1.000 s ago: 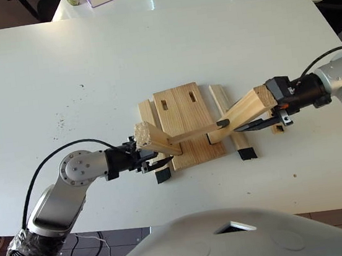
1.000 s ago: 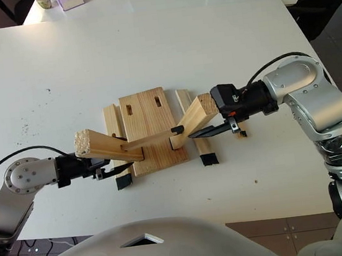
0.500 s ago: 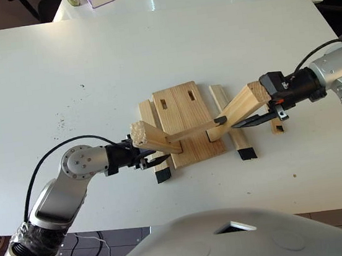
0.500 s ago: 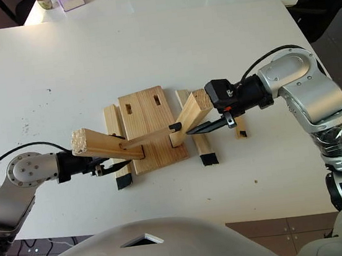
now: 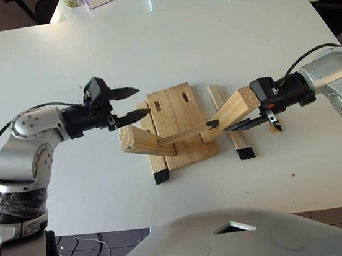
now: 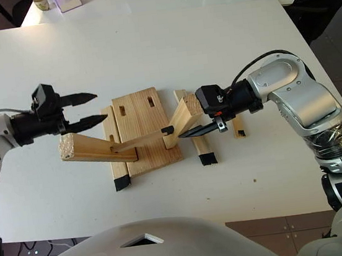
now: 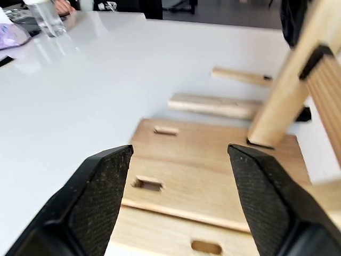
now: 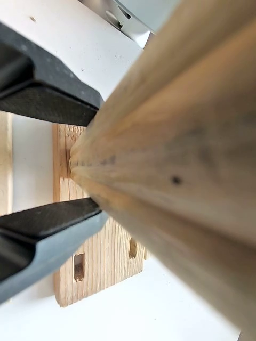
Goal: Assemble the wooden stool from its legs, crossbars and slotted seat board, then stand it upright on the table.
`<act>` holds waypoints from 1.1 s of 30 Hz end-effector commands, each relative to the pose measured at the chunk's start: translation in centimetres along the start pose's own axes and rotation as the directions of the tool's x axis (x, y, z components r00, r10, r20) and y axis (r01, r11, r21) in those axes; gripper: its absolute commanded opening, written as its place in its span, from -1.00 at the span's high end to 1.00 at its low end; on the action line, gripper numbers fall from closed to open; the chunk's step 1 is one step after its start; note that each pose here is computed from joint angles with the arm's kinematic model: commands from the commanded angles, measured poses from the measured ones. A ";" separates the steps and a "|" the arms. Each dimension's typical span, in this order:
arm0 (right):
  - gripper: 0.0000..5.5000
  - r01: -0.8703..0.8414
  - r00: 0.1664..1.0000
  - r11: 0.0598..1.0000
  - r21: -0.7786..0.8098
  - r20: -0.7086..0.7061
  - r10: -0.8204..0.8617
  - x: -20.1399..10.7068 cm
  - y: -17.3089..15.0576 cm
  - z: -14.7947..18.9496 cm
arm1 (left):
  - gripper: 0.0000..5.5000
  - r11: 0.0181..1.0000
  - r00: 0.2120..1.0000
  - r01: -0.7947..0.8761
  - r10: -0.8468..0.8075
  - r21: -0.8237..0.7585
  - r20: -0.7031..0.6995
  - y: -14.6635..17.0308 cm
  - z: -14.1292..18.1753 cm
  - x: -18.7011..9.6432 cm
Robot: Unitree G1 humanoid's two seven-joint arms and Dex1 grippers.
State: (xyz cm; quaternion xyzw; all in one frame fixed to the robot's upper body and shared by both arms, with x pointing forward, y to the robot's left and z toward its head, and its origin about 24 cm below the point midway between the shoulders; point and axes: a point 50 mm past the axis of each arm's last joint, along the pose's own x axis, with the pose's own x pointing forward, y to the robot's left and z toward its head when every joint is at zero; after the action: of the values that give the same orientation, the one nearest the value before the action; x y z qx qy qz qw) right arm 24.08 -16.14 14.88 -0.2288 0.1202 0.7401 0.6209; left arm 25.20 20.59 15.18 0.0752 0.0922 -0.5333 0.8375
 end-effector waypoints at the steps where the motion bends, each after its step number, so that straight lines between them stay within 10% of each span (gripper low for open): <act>1: 0.28 -0.094 0.980 0.984 0.151 -0.162 0.118 2.1 1.7 -4.3 | -0.09 0.966 0.953 0.257 -0.252 -0.005 0.170 -0.5 4.8 3.5; 11: 0.28 -0.122 0.977 0.984 0.128 -0.156 0.142 2.7 1.2 -4.1 | 0.48 0.774 0.775 0.625 -0.600 -0.101 0.198 -3.3 5.8 6.6; 18: 0.28 -0.128 0.975 0.984 0.125 -0.163 0.148 2.9 1.1 -4.4 | 0.88 0.753 0.752 0.613 -0.649 -0.241 -0.115 -5.6 -3.3 8.1; 23: 0.28 -0.127 0.976 0.984 0.124 -0.160 0.146 2.9 1.0 -4.2 | 1.00 0.825 0.845 0.530 -0.534 -0.197 0.034 -2.9 -0.4 8.4; 29: 0.28 -0.113 0.980 0.984 0.136 -0.148 0.133 2.9 1.4 -4.1 | 1.00 0.955 0.909 0.295 -0.276 -0.014 0.314 0.9 8.1 2.8; 33: 0.28 -0.074 0.986 0.985 0.158 -0.133 0.096 2.6 1.9 -4.1 | 1.00 0.996 0.998 0.057 -0.056 0.063 -0.016 2.0 3.3 -2.8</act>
State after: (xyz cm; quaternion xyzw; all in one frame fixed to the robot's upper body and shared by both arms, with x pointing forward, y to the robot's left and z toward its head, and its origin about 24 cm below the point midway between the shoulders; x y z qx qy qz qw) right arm 24.27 -14.90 14.35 -0.2386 0.1033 0.7510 0.6070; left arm 27.50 19.51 22.27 0.0222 -0.0041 -0.6101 0.7920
